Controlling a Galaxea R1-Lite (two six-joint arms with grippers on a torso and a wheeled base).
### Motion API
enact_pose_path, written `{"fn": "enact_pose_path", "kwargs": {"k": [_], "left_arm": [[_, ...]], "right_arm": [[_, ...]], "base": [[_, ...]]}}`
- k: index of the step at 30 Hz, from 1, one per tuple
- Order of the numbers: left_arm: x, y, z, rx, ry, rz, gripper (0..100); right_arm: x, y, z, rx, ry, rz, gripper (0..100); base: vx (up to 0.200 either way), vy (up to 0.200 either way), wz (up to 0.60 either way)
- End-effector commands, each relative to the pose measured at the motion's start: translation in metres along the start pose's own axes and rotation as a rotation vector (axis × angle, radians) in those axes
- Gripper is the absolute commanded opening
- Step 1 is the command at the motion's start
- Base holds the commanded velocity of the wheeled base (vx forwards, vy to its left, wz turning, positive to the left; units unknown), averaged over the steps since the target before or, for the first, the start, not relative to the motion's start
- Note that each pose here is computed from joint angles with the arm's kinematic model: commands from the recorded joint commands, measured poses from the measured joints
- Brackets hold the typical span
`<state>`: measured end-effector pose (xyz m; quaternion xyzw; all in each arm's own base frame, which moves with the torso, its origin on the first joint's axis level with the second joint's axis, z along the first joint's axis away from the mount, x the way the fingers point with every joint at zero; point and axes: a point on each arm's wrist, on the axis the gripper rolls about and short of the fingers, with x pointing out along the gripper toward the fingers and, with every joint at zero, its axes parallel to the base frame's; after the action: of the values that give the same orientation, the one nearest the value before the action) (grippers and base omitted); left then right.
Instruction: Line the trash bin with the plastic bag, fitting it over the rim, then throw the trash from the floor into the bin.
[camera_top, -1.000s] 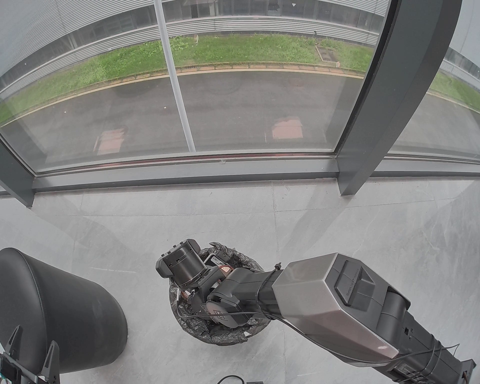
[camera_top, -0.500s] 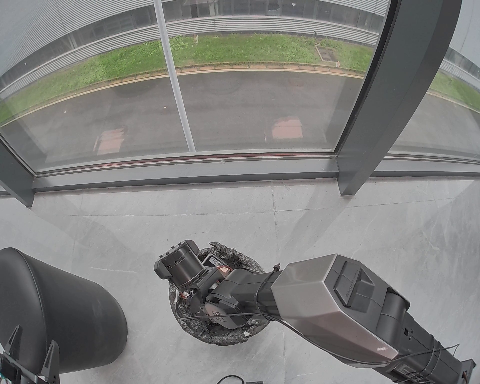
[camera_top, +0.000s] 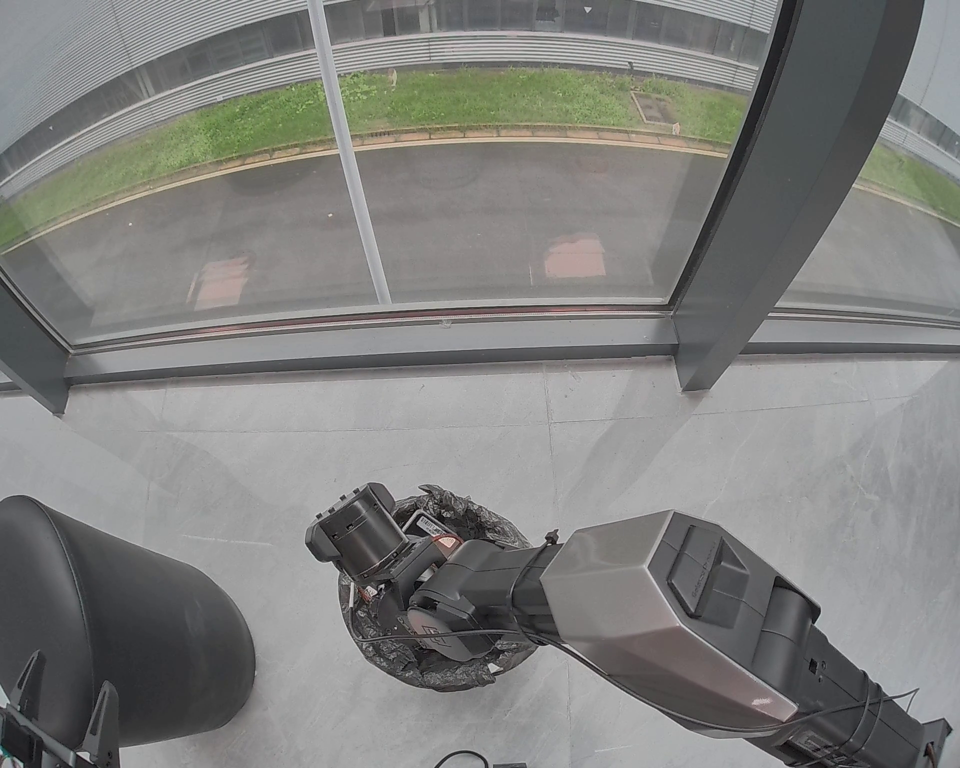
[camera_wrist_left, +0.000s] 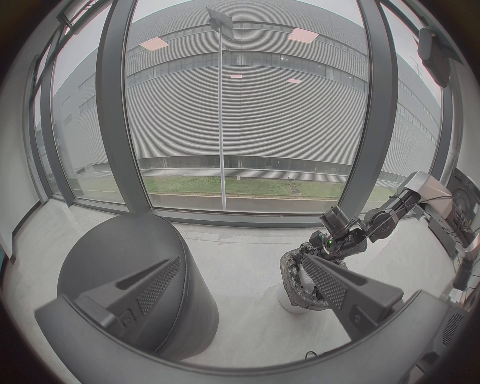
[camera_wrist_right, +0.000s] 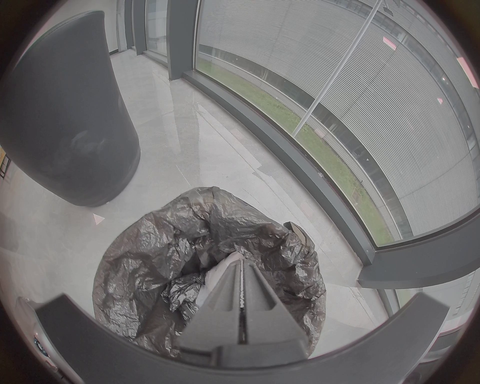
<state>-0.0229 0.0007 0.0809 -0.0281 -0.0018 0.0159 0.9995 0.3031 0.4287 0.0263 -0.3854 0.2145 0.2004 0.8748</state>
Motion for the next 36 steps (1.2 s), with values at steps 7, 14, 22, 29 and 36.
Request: {"fn": "enact_pose_path", "kwargs": {"k": [7,14,22,29,36], "left_arm": [[0.0,0.0,-0.005,-0.001,0.001,0.0,100],[0.0,0.0,-0.005,-0.001,0.001,0.0,100],[0.0,0.0,-0.005,-0.001,0.0,0.0,100],[0.0,0.0,-0.005,-0.001,0.0,0.0,100],[0.0,0.0,-0.005,-0.001,0.001,0.0,100]], "right_arm": [[-0.03,-0.019,0.002,-0.087,0.129,0.006,0],[-0.059,-0.04,-0.012,-0.175,0.335,0.106,0],[-0.049,-0.044,-0.018,-0.072,0.352,0.221,0],[-0.02,-0.028,-0.019,-0.015,0.254,0.187,0],[0.004,-0.009,-0.026,0.007,0.191,0.169,0]], "base": [[0.0,0.0,0.0],[0.0,0.0,0.0],[0.0,0.0,0.0],[0.0,0.0,0.0],[0.0,0.0,0.0]]}}
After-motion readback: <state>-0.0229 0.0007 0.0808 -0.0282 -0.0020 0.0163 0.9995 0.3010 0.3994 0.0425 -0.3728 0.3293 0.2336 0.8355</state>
